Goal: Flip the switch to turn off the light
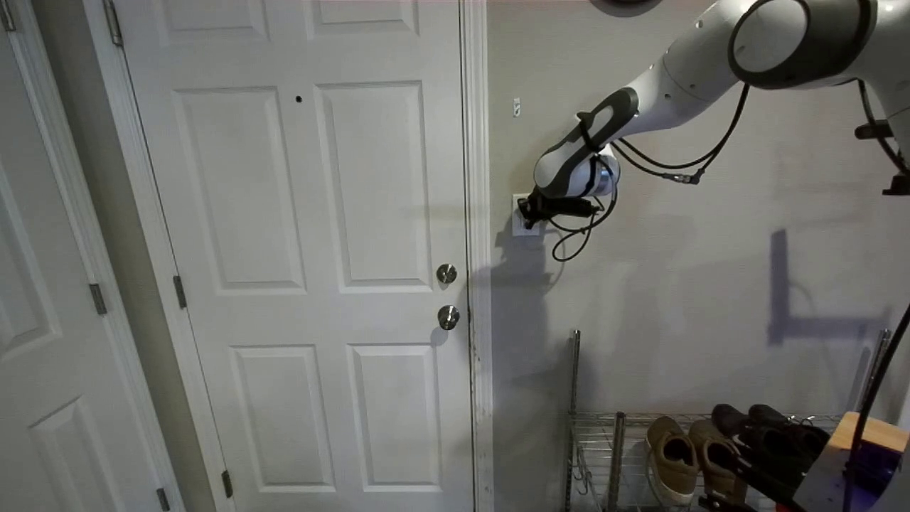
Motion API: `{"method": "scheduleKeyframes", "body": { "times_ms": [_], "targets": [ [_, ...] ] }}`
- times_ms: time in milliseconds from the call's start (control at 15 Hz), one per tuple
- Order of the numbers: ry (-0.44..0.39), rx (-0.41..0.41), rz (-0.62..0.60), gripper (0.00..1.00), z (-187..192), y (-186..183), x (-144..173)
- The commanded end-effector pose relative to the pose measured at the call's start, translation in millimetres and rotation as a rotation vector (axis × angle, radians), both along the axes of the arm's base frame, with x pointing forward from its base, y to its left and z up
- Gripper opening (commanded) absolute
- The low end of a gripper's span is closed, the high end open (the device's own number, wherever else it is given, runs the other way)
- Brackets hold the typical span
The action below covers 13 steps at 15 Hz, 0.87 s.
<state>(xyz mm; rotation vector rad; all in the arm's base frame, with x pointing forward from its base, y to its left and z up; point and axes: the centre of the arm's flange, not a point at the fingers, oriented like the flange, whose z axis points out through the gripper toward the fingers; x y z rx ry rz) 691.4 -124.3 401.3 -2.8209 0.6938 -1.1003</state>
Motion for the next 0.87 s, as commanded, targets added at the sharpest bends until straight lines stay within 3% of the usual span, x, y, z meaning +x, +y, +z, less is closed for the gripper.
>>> {"method": "scheduleKeyframes", "body": {
  "times_ms": [0, 800],
  "targets": [
    [-0.045, 0.004, -0.041, 0.04, 3.9, -5.9, 11.6],
    [-0.103, 0.037, -0.086, 0.03, 6.1, -11.8, 15.5]
  ]
}}
